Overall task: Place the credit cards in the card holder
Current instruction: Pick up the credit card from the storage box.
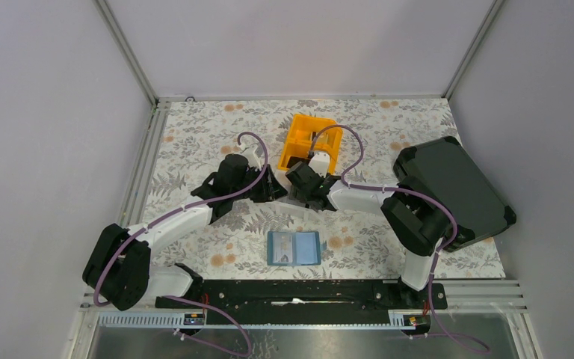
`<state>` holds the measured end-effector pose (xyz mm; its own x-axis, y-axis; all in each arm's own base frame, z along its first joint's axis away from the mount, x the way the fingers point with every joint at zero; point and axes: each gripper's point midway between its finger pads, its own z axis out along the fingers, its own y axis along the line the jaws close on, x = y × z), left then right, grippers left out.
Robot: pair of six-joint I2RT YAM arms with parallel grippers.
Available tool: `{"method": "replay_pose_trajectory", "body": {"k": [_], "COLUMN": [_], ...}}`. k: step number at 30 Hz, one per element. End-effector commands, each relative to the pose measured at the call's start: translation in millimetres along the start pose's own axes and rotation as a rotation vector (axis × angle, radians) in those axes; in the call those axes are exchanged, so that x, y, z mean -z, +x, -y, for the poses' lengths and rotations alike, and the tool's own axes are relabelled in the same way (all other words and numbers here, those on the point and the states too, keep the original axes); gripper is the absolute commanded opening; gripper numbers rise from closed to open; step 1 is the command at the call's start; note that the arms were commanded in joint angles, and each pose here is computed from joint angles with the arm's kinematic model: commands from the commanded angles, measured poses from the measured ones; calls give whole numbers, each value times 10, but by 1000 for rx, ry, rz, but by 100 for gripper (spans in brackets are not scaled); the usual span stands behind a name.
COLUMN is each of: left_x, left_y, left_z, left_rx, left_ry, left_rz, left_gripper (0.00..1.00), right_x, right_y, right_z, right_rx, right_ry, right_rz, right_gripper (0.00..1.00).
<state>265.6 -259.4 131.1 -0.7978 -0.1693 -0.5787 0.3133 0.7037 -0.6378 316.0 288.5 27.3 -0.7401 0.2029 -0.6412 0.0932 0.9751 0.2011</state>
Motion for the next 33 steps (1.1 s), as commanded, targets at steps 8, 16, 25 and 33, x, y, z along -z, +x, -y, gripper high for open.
{"method": "replay_pose_trajectory", "body": {"k": [8,16,25,33], "left_x": [58,108,206,77], "left_y": [-130,-191,-290,-277], "left_z": [136,189,317,399], "left_rx": [-27,-66,-112,-63], "left_ry": [48,67,118,179], "left_rz": [61,90,146,121], "left_gripper": [37,37,38,38], "right_x": [15,291,632,719], "right_y": [-122,-471,-847,-930], "right_z": [-55,-145,-260,-319], "right_rx": [0,-45,-96,-122], "right_ry": [-13,-58,-133,-182], "right_rz": [53,142,238,268], "right_gripper": [53,36,34,34]}}
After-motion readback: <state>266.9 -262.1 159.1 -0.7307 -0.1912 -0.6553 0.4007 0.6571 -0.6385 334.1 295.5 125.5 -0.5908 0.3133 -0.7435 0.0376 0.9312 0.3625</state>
